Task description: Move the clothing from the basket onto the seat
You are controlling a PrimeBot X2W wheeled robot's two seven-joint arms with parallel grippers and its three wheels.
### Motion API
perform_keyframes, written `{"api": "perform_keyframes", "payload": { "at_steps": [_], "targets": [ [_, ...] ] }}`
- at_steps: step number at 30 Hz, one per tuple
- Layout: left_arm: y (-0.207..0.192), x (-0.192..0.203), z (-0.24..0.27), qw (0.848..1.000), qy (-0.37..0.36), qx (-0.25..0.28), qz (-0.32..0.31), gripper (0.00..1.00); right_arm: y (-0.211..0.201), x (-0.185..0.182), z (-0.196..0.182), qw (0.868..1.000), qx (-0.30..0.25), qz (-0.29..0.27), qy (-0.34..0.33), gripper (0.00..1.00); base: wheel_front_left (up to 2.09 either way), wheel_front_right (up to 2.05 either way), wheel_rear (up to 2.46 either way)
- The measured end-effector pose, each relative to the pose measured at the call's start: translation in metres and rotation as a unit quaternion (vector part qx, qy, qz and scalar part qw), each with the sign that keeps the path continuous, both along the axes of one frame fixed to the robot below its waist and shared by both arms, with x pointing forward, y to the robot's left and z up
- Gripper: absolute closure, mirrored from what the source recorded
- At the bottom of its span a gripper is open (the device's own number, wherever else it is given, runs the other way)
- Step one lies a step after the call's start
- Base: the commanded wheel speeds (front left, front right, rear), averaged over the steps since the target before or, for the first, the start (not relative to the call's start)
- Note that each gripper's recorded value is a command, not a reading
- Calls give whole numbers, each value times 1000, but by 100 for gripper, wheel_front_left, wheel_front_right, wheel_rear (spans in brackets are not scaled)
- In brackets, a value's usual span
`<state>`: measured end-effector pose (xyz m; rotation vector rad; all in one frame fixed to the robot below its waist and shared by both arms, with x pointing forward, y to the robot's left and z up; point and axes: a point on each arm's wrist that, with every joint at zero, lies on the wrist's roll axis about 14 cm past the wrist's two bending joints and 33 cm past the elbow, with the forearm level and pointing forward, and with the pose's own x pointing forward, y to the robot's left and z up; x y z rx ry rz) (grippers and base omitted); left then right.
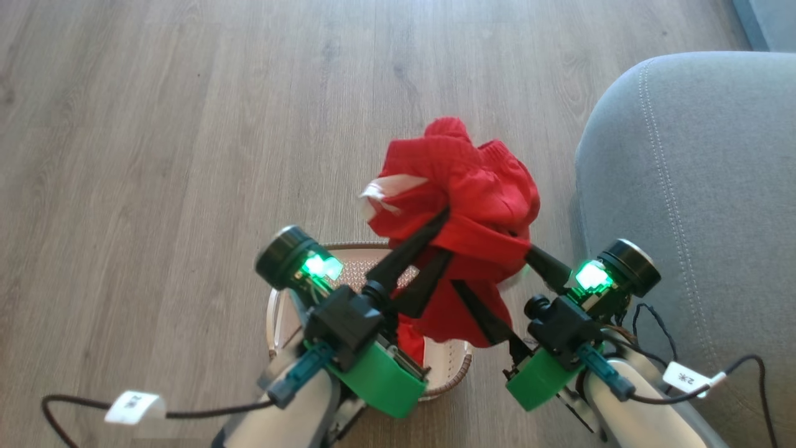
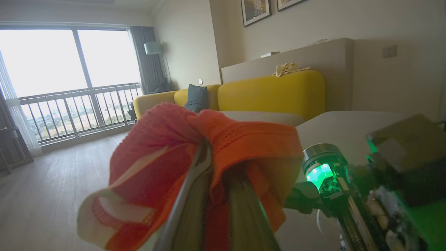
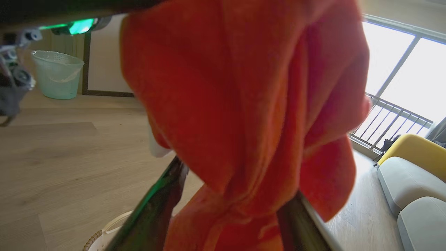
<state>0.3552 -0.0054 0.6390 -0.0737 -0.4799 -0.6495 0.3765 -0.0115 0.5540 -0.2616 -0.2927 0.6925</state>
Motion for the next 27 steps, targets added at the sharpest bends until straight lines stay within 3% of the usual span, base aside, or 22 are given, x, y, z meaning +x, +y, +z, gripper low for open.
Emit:
{"api": "perform_keyframes", "payload": {
  "at_steps": [5, 9, 10, 11, 12, 27],
  "targets": [
    [-10, -8, -3, 1000, 2, 7, -19, 100, 7, 0, -2, 1000, -16, 8, -6, 0, 0, 0, 0],
    [-14, -11, -4, 999, 5, 7, -31, 100, 12, 0, 5, 1000, 4, 5, -7, 0, 0, 0, 0],
    [-15, -12, -5, 999, 5, 7, -31, 100, 12, 1, 8, 1000, 13, 3, -6, 51, 0, 0, 0],
    [-15, -12, -5, 999, 5, 7, -32, 100, 11, 2, 11, 1000, 22, 0, -6, 82, 0, 0, 0],
    [-15, -12, -5, 999, 6, 7, -32, 100, 10, 3, 15, 999, 33, -2, -5, 100, 0, 0, 0],
    [-11, -5, -16, 999, 31, 1, -26, 100, -23, 22, 37, 992, 114, -59, -1, 100, 0, 0, 0]
  ]
}}
